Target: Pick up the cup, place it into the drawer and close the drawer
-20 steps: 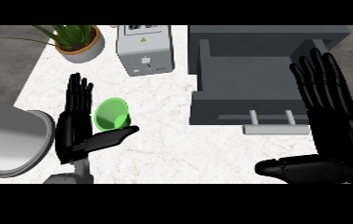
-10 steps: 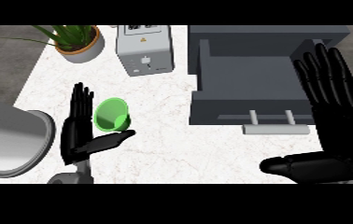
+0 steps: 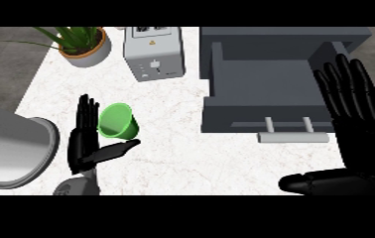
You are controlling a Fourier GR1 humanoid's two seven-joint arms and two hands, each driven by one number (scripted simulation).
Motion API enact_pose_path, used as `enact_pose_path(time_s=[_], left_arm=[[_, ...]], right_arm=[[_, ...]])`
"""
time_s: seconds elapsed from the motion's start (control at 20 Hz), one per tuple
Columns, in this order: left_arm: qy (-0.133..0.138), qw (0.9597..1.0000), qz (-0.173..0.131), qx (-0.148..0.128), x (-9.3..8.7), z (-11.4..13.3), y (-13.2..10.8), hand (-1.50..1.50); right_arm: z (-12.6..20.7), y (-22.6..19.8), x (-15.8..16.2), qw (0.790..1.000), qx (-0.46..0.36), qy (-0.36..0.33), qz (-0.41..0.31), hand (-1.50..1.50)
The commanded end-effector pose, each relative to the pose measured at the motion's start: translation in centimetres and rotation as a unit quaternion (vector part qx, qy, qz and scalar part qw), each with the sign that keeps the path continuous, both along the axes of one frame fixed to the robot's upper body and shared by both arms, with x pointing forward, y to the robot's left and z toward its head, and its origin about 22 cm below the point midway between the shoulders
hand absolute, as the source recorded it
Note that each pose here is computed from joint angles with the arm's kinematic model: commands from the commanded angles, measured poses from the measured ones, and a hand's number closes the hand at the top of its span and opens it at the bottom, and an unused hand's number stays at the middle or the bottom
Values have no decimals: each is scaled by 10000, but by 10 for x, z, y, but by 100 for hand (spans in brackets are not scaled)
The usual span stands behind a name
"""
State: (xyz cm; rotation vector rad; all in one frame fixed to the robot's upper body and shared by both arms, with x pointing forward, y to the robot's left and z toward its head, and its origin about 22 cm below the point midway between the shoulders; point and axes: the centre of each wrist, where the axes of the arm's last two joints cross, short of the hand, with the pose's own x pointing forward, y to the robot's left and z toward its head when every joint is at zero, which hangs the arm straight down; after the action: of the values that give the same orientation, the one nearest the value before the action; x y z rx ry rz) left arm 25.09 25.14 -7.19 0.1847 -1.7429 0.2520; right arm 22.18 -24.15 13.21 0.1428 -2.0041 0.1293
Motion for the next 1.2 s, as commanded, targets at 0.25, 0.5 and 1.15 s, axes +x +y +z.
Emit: enact_pose_path(time_s=[0.25,0.5,1.15], left_arm=[[109,9998,90,-112,-3,-36,5,-150],[197,9995,238,43,-9,-61,21,-150],[13,9995,-102,-295,22,-53,9,-150]], right_arm=[[-6,3,5,9999,-50,58,69,-150],[13,6,-10,10000,45,55,69,-150],[10,3,4,10000,13,11,90,-150]])
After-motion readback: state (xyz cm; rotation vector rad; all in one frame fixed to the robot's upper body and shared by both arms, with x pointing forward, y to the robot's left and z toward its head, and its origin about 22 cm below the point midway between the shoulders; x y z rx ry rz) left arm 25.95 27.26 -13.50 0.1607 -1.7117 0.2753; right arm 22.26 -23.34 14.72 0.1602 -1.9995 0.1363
